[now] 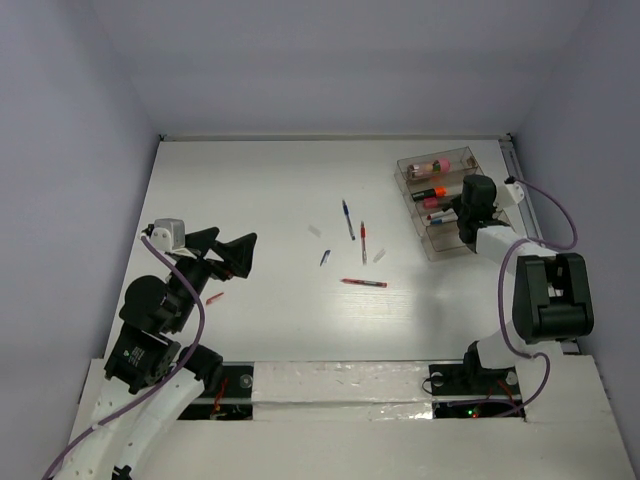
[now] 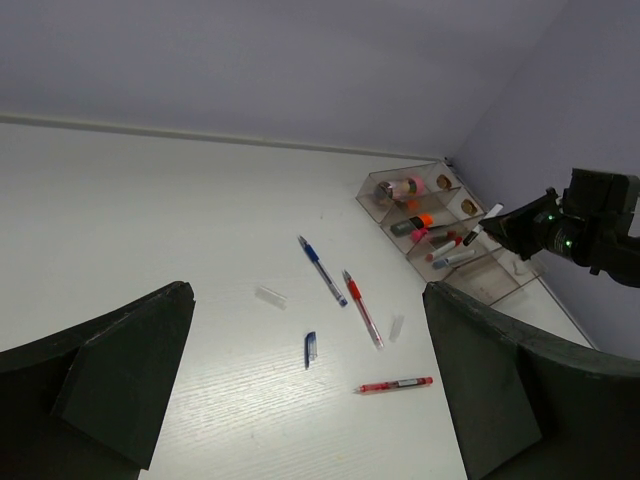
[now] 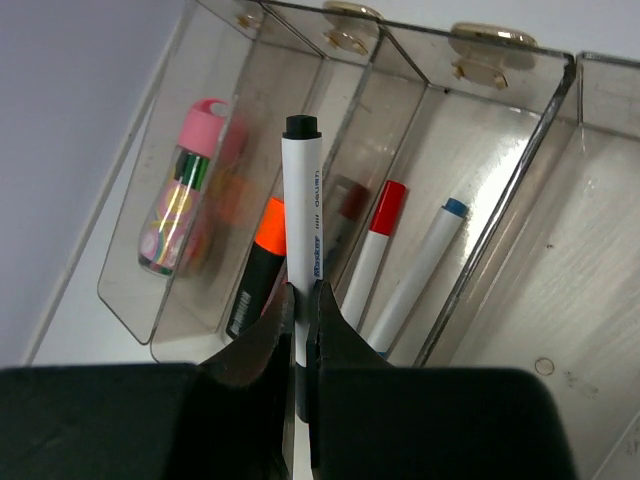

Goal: Sort the stationery into containers
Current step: Place the pen in the storage box.

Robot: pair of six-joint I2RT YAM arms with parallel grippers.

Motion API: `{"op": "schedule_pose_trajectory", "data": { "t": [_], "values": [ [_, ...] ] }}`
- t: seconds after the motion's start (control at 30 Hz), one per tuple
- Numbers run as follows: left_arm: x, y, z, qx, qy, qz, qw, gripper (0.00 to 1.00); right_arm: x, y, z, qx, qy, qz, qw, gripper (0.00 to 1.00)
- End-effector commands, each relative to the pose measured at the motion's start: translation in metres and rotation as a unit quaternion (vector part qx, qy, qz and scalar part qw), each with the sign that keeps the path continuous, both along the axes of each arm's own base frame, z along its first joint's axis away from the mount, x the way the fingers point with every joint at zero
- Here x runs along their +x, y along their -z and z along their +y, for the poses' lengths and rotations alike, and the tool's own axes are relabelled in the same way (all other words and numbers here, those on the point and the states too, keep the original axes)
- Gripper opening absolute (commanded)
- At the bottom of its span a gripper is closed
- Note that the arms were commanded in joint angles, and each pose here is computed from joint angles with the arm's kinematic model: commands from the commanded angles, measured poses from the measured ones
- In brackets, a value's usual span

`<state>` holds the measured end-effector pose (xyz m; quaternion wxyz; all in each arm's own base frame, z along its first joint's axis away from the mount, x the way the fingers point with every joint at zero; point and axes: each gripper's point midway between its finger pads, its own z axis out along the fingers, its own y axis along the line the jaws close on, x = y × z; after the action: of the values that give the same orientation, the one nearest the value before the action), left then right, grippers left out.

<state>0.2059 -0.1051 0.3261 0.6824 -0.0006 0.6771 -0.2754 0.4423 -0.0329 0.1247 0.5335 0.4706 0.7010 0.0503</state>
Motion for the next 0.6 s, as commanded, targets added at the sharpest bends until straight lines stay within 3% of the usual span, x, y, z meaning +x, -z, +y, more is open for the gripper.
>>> {"op": "schedule_pose_trajectory", "data": {
  "t": [0.0, 0.1, 0.37, 0.57],
  "values": [
    [-0.001, -0.016, -0.002, -0.006, 0.006, -0.027, 1.000, 0.99, 0.010, -0.005, -0.003, 0.037, 0.017, -0.044, 0.998, 0.00],
    [0.000, -0.015, -0.003, -0.005, 0.006, -0.024, 1.000, 0.99, 0.005, 0.003, -0.002, 0.048, 0.023, -0.045, 0.998, 0.03],
    [0.003, -0.013, -0.004, -0.003, 0.006, -0.020, 1.000, 0.99, 0.000, -0.001, 0.002, 0.043, 0.005, -0.047, 0.998, 0.50],
    [0.009, -0.010, 0.004, -0.012, -0.020, -0.009, 1.000, 0.99, -0.002, -0.035, 0.009, 0.007, -0.046, -0.069, 0.996, 0.53]
  ]
}}
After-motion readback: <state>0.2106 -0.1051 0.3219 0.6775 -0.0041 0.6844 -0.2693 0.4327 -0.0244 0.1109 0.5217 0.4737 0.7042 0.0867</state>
